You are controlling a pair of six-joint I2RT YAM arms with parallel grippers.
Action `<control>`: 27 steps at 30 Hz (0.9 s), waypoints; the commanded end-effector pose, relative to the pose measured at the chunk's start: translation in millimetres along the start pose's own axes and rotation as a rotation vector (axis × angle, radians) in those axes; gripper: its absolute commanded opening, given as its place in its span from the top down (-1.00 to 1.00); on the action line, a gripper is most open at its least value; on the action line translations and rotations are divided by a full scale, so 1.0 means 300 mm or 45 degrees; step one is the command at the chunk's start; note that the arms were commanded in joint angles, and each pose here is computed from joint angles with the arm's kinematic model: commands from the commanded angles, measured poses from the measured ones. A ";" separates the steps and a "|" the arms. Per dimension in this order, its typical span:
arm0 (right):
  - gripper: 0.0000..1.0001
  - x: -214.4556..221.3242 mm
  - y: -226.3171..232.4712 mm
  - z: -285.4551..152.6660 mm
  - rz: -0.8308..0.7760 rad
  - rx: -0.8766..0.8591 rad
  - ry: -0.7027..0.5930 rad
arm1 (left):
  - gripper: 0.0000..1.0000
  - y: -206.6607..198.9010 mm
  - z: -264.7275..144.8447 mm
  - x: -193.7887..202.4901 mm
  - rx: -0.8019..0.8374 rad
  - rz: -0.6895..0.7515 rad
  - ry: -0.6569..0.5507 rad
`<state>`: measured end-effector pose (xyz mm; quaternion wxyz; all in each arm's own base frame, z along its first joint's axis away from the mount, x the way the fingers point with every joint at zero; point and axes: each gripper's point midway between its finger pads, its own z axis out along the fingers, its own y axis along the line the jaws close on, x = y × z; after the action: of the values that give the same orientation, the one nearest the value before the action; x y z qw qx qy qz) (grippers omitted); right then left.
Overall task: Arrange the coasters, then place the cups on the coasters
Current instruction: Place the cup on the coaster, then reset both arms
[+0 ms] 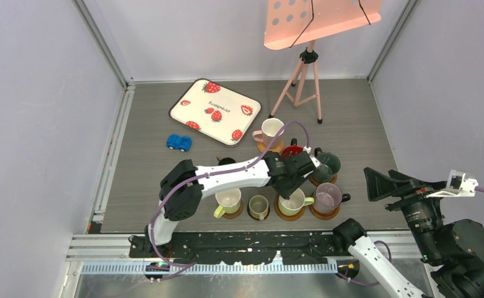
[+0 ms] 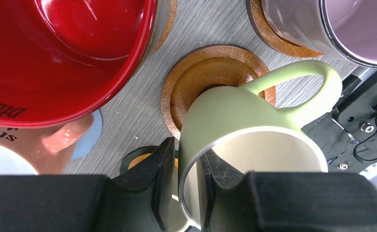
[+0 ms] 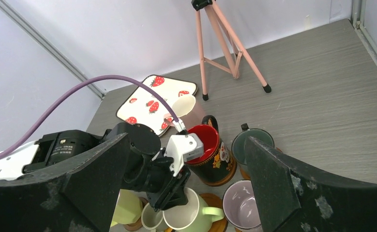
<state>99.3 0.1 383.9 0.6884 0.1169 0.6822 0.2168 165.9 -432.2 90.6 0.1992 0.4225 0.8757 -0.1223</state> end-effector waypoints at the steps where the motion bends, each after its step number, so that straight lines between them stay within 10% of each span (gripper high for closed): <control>1: -0.91 0.002 0.014 0.016 0.021 -0.009 0.003 | 0.45 -0.015 -0.064 -0.100 0.019 -0.017 -0.131; 12: -0.91 0.109 0.038 0.083 -0.006 -0.014 0.168 | -0.01 0.001 -0.246 -0.222 0.022 -0.050 -0.315; 18: -0.91 0.218 0.013 0.122 -0.023 0.053 0.311 | -0.97 0.094 -0.473 -0.322 0.025 -0.164 -0.548; 27: -0.91 0.342 0.007 0.174 -0.128 0.068 0.504 | -0.99 0.370 -0.827 -0.272 -0.075 -0.369 -0.885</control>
<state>138.5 44.2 302.7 0.5668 0.0788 0.7986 0.1866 225.7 -368.7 307.1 0.4179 0.2797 0.8289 -0.2451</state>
